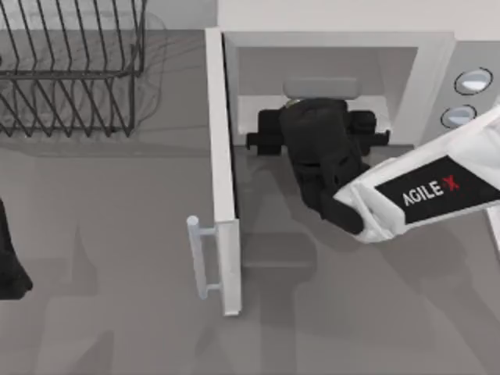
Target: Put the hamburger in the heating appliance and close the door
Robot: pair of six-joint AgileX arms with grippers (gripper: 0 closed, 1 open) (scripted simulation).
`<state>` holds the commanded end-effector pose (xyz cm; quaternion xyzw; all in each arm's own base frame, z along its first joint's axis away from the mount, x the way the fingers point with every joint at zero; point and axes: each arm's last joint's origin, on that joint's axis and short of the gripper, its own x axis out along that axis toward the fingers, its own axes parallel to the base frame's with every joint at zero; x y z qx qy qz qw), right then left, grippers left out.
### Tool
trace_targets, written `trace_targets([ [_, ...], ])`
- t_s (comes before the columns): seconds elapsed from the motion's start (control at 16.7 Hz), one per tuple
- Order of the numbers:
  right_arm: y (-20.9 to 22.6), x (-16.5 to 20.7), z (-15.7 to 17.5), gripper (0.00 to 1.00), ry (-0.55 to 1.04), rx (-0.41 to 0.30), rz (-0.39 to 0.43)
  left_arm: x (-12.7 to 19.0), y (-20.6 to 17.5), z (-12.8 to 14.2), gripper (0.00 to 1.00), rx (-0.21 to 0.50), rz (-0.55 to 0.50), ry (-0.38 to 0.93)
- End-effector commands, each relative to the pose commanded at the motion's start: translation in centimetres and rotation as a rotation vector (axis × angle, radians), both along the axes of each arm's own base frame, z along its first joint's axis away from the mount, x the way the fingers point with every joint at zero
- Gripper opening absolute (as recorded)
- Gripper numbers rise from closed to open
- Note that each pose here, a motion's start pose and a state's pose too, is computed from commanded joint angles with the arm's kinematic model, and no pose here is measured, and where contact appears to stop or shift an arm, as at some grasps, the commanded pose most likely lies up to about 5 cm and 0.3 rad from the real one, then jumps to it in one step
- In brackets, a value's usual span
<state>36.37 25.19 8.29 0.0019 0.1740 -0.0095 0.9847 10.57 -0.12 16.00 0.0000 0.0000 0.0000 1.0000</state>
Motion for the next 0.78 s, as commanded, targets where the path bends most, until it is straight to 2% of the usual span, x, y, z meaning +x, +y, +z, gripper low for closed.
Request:
trace_targets([
  [0.78,0.5,12.7,-0.7,0.00,-0.026,0.014,0.004,0.0,0.0,0.0,1.00,0.000,0.000,0.000],
])
